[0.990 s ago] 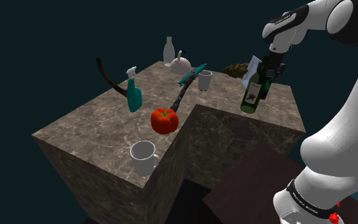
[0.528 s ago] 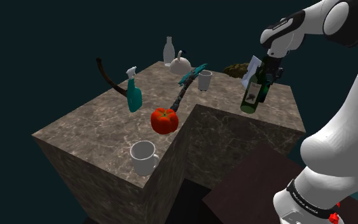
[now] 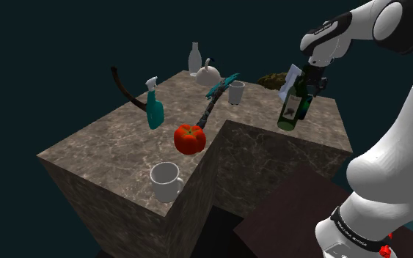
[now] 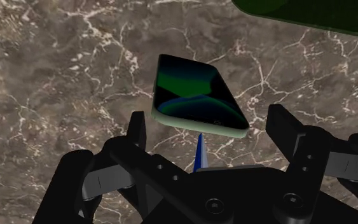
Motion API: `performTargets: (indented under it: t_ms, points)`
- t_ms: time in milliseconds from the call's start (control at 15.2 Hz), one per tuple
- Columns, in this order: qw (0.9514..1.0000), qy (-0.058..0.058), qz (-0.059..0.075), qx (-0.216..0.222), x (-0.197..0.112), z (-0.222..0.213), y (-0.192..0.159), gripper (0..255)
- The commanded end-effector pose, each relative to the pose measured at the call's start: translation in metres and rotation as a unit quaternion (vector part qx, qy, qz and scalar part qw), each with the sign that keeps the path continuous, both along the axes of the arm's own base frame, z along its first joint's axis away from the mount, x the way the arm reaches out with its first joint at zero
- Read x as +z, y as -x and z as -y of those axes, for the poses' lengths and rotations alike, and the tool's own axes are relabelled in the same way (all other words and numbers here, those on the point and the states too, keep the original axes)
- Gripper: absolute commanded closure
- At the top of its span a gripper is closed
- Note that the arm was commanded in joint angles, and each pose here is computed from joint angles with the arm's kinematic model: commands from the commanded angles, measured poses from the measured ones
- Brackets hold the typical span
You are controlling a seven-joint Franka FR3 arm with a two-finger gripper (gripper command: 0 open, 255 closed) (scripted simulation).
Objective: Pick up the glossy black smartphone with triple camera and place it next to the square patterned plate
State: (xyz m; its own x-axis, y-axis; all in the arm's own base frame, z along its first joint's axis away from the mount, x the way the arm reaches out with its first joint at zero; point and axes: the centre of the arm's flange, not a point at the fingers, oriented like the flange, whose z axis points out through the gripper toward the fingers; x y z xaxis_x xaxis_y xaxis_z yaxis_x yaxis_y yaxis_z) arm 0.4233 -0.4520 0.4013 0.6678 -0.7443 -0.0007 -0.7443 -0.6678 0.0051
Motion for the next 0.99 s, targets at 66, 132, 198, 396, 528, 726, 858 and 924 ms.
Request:
performTargets:
  t_ms: [66,132,198,396,528,726,858,924]
  points:
    - [1.0000,0.000,0.000,0.000,0.000,0.000,0.000,0]
    - [1.0000,0.000,0.000,0.000,0.000,0.000,0.000,0]
    - [1.0000,0.000,0.000,0.000,0.013,0.000,0.000,0]
    - [1.0000,0.000,0.000,0.000,0.050,0.000,0.000,0]
    - [1.0000,0.000,0.000,0.000,0.050,0.000,0.000,0]
    - [1.0000,0.000,0.000,0.000,0.050,0.000,0.000,0]
    - [1.0000,0.000,0.000,0.000,0.050,0.000,0.000,0]
    - [1.0000,0.000,0.000,0.000,0.050,0.000,0.000,0]
